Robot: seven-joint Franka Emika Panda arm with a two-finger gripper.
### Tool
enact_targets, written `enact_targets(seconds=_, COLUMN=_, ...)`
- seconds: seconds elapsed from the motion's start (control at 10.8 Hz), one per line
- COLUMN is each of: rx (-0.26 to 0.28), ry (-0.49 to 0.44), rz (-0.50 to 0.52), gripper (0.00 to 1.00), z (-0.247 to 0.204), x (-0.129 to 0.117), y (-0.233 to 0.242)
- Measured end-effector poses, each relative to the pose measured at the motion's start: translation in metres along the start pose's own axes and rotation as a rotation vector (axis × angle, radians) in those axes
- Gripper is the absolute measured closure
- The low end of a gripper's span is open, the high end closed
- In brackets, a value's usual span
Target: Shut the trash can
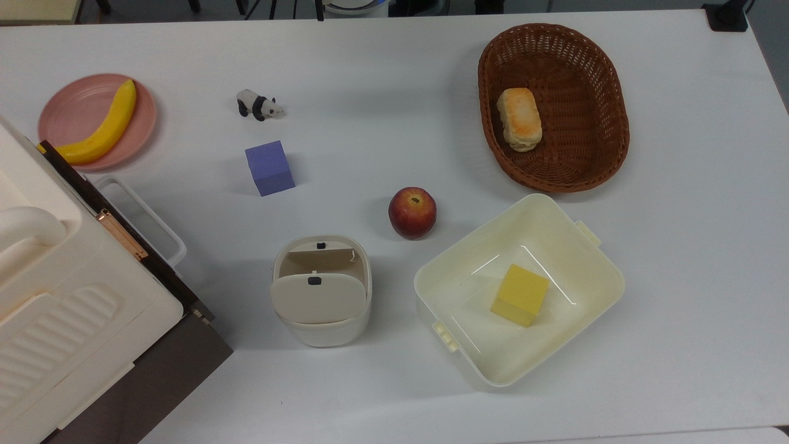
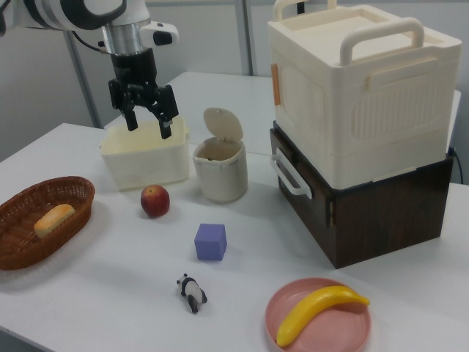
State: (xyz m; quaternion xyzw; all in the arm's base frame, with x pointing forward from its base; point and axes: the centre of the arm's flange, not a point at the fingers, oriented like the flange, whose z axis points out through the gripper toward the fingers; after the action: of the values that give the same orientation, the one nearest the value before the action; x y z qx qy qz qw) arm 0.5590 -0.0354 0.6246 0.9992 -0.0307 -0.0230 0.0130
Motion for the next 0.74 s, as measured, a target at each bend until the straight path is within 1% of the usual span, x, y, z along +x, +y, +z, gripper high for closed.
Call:
enact_targets(seconds=0.28, rx=-0.002, ry=0.017, rz=-0.03, gripper=0.0, z=-0.007, x=-0.002, y=0.001)
enact_targets(seconds=0.46, rx=-0.006, ry=0.064, rz=-0.152, gripper=0.0, z=-0.006, x=0.0, y=0.001)
enact_targets(seconds=0.55, rx=-0.008, ry=0.091, rz=-0.182, gripper=0.0, z=0.002, x=0.003, y=0.0)
enact_targets(seconds=0.74, rx=0.044, ry=0.109, rz=-0.178, gripper=0.0, z=0.011, x=0.004, y=0.0)
